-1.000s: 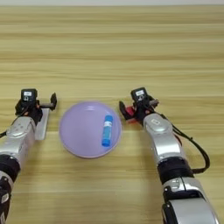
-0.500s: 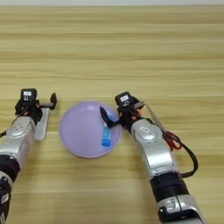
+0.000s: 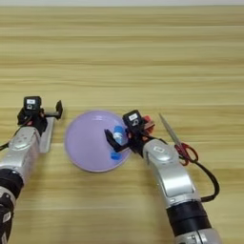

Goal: Move the objects on the table

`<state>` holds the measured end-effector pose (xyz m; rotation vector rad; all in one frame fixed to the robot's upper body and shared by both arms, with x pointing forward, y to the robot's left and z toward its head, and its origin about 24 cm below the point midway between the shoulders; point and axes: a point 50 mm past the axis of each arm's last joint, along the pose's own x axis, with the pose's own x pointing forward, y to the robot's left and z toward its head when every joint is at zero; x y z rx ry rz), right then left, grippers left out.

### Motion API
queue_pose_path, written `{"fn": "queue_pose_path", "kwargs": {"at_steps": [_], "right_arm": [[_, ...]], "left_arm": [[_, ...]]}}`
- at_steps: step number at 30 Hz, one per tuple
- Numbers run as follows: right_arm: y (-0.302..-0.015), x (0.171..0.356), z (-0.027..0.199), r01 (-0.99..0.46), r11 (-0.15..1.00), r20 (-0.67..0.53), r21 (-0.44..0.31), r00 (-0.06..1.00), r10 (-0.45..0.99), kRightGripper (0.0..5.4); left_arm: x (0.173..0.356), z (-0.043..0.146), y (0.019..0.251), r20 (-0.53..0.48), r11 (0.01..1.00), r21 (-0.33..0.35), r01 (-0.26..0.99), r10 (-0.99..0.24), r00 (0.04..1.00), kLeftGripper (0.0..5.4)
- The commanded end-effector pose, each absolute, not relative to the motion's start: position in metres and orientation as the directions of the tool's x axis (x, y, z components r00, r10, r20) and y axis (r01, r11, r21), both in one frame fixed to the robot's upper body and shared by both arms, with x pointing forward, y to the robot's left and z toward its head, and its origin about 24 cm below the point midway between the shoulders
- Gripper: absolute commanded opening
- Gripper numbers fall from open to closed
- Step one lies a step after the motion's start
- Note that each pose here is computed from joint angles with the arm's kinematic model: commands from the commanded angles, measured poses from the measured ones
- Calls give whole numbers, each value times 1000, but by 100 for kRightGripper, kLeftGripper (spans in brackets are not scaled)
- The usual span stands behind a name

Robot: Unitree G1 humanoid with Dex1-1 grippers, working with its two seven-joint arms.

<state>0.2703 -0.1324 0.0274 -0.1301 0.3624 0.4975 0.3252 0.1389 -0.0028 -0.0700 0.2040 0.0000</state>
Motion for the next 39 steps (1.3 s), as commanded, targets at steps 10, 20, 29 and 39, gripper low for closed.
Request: {"fn": "queue_pose_path", "kwargs": {"at_steps": [10,20,29,39], "right_arm": [[-125,253,26,-585,809,-438,62,712,549,536],[-125,252,18,-586,796,-479,147,662,576,536],[-128,254,14,-573,806,-495,146,664,561,536],[-130,255,10,-566,813,-508,135,665,547,536]], "left_arm": [[324,-4,134,-216,998,-59,-7,-6,976,540],[325,-4,131,-215,998,-59,-7,-6,977,540],[325,-3,130,-214,998,-59,-8,-4,977,540],[324,-3,129,-213,998,-60,-9,-4,977,540]]}}
